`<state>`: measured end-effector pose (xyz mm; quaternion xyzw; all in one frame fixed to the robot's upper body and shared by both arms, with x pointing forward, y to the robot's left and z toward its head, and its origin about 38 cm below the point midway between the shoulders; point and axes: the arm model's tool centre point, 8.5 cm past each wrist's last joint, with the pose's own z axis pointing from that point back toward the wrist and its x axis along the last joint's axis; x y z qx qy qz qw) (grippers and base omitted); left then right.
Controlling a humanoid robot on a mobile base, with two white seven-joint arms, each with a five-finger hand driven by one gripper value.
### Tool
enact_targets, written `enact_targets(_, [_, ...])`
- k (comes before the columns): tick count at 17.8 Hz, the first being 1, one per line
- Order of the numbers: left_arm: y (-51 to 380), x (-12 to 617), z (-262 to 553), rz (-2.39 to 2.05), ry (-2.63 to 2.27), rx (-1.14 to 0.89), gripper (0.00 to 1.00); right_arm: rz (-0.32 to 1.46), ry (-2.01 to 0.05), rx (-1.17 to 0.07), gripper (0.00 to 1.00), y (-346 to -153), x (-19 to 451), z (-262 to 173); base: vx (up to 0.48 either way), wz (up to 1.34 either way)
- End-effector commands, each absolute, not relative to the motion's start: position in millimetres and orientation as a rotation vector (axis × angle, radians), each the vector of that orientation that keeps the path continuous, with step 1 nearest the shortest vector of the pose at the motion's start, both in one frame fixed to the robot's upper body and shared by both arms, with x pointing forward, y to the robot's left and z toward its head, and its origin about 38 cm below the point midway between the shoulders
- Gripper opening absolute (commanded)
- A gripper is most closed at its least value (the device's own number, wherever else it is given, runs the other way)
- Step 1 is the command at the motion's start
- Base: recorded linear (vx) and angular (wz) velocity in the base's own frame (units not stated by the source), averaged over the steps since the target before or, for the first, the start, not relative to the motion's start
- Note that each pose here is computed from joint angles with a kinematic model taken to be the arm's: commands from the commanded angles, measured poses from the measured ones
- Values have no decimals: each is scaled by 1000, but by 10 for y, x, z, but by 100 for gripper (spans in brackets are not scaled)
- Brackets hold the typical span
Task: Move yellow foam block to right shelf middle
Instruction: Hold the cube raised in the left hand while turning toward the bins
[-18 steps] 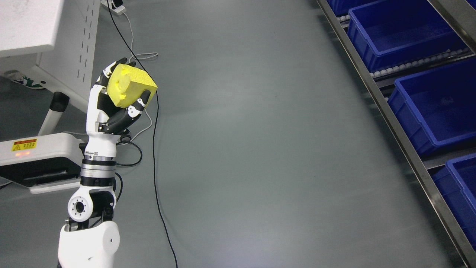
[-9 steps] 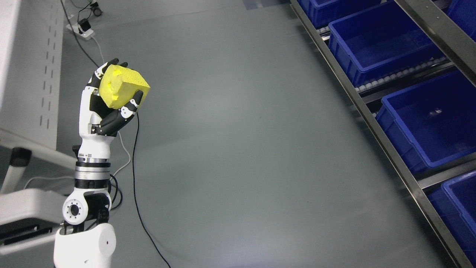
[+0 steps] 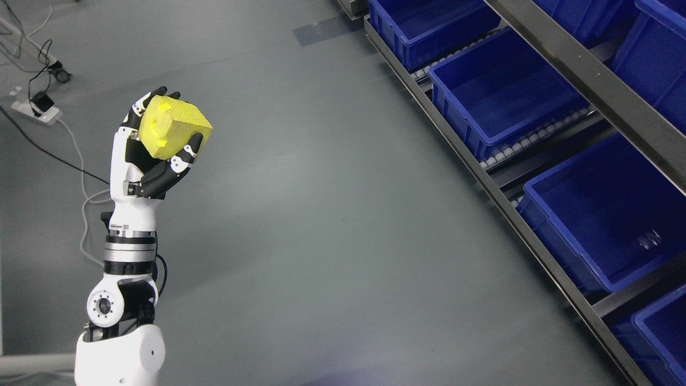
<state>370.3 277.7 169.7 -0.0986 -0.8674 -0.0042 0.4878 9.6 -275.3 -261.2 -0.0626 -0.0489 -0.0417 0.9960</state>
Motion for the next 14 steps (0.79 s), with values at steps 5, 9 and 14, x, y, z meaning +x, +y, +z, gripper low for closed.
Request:
enact_targets(5, [2776,3678,1716,-44,-2115,-241,42,-79,-114,-143,100,-2870,146,-2601,552,-175])
enact_targets(9, [2384,3688,1826,-128,-2149,-349,42,-79,-114,-143,100,-2870,146,-2601,530,-215])
enact_targets(14, [1850,3866,2260,-281,-2248,-508,42,-79,-114,-143,100,-2870,146,-2601,462,-434])
